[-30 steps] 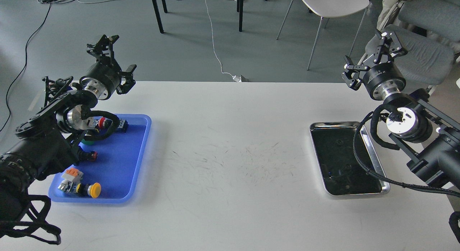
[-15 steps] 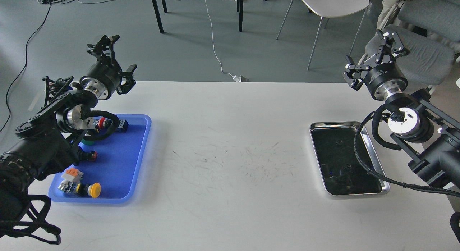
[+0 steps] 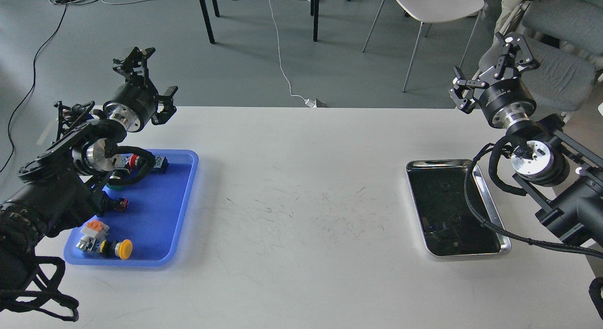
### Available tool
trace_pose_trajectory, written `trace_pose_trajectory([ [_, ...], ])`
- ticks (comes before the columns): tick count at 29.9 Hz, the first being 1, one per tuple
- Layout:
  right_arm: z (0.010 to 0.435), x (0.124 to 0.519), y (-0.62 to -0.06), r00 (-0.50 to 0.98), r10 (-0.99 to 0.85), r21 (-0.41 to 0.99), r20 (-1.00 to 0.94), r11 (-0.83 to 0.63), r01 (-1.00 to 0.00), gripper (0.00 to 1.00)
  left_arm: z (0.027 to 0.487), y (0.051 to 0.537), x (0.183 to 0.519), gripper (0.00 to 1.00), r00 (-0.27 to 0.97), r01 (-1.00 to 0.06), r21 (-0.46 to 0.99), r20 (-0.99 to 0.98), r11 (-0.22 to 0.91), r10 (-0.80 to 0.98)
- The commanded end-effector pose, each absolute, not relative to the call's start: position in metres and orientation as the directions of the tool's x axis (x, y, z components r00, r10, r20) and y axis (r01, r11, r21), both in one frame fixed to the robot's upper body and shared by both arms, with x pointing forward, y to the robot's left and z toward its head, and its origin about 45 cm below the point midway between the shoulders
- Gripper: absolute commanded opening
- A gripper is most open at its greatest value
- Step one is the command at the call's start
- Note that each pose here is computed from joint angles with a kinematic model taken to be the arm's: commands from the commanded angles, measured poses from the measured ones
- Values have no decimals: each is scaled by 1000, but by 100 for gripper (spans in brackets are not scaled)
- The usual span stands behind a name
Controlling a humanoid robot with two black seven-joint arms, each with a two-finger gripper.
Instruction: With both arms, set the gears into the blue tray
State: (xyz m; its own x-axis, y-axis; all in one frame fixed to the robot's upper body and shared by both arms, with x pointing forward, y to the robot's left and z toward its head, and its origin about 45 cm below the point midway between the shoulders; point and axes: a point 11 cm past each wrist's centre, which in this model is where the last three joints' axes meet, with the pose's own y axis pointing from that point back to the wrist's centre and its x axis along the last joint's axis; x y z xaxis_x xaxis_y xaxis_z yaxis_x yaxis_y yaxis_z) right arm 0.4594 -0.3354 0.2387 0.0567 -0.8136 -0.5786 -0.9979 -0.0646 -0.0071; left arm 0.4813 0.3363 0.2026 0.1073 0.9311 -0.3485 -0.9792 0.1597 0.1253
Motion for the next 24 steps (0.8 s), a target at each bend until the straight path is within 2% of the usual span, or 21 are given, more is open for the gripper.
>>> trace_pose_trajectory([
  [1, 239, 460, -338, 43, -819, -1, -572, -52, -999, 99, 202, 335, 481, 99, 109, -979, 124, -349, 161, 931],
  [24, 238, 459, -342, 30, -833, 11, -552, -43, -999, 99, 202, 336, 481, 99, 108, -979, 126, -349, 160, 931],
])
